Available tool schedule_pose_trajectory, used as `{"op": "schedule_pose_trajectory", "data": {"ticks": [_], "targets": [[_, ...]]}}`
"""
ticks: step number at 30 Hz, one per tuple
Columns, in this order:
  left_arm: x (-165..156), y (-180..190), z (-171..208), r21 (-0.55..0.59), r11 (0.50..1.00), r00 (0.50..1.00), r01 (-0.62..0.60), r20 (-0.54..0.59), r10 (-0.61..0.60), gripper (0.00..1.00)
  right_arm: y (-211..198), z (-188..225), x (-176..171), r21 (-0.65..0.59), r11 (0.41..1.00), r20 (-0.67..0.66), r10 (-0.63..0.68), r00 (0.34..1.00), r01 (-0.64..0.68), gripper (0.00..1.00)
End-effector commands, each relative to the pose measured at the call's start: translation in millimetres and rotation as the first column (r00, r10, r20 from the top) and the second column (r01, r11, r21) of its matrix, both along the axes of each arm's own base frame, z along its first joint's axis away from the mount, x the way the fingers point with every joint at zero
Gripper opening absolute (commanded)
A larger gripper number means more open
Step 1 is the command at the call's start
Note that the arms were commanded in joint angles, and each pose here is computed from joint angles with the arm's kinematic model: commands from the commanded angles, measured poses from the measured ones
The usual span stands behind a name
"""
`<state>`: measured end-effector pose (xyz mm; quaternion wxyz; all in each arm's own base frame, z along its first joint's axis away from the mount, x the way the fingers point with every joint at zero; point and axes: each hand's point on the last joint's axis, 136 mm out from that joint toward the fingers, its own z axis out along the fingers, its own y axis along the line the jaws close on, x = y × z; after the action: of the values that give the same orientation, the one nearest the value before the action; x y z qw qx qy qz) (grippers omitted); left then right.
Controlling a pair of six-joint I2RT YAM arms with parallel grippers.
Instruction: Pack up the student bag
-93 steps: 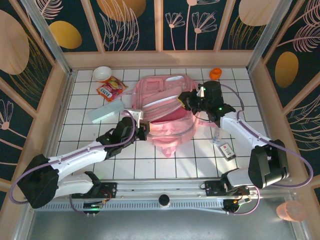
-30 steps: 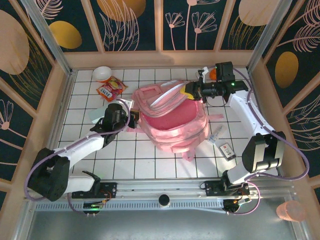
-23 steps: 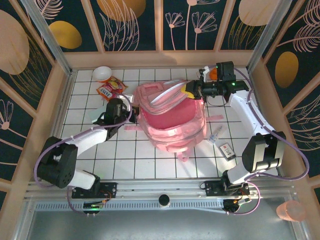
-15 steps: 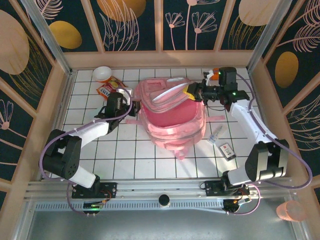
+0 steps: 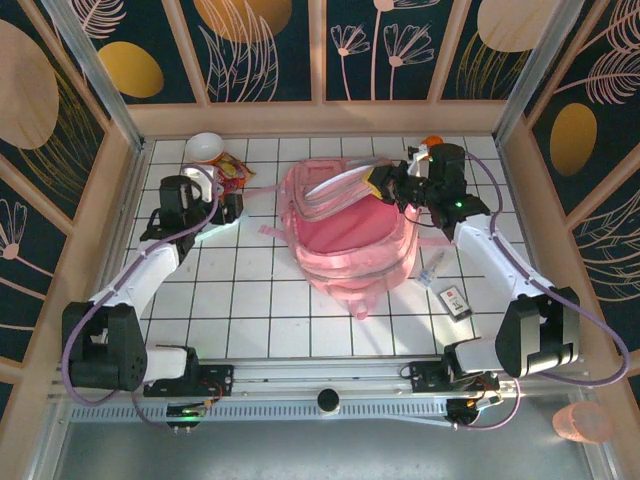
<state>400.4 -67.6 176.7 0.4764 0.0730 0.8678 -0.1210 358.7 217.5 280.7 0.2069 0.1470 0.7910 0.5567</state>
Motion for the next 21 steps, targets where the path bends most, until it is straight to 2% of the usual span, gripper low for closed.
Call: {"op": "schedule_pose_trajectory", "data": {"ticks": [1, 3, 5, 9, 12, 14, 17, 21], "targets": [[-12, -2, -10, 0.119, 0.972, 0.978, 0.203, -0.071, -0.196, 0.90, 1, 52, 2, 0.050, 0.999, 0.203, -0.023, 0.979, 0.013, 0.00], [-18, -4, -19, 0.053, 0.945, 0.940, 0.324, -0.132, -0.315, 0.90, 4, 52, 1, 0.050, 0.999, 0.205, -0.015, 0.979, 0.005, 0.00], [-12, 2, -23, 0.070, 0.929, 0.921, 0.363, -0.177, -0.347, 0.90, 8, 53, 0, 0.049, 0.999, 0.209, -0.001, 0.978, -0.009, 0.00], [4, 27, -51, 0.214, 0.902, 0.904, 0.375, -0.299, -0.305, 0.91, 13, 52, -2, 0.038, 0.999, 0.207, 0.016, 0.978, -0.024, 0.00], [10, 44, -72, 0.288, 0.865, 0.868, 0.412, -0.413, -0.276, 0.91, 18, 51, -2, 0.040, 0.999, 0.206, 0.026, 0.978, -0.035, 0.00], [13, 53, -97, 0.293, 0.852, 0.827, 0.434, -0.504, -0.249, 0.91, 21, 49, -3, 0.043, 0.998, 0.198, 0.032, 0.980, -0.041, 0.00], [20, 59, -108, 0.304, 0.840, 0.804, 0.449, -0.548, -0.231, 0.99, 24, 48, -2, 0.045, 0.998, 0.194, 0.040, 0.980, -0.050, 0.00], [24, 67, -120, 0.342, 0.815, 0.791, 0.468, -0.573, -0.214, 0.99, 26, 45, -2, 0.041, 0.998, 0.184, 0.040, 0.982, -0.048, 0.00]]}}
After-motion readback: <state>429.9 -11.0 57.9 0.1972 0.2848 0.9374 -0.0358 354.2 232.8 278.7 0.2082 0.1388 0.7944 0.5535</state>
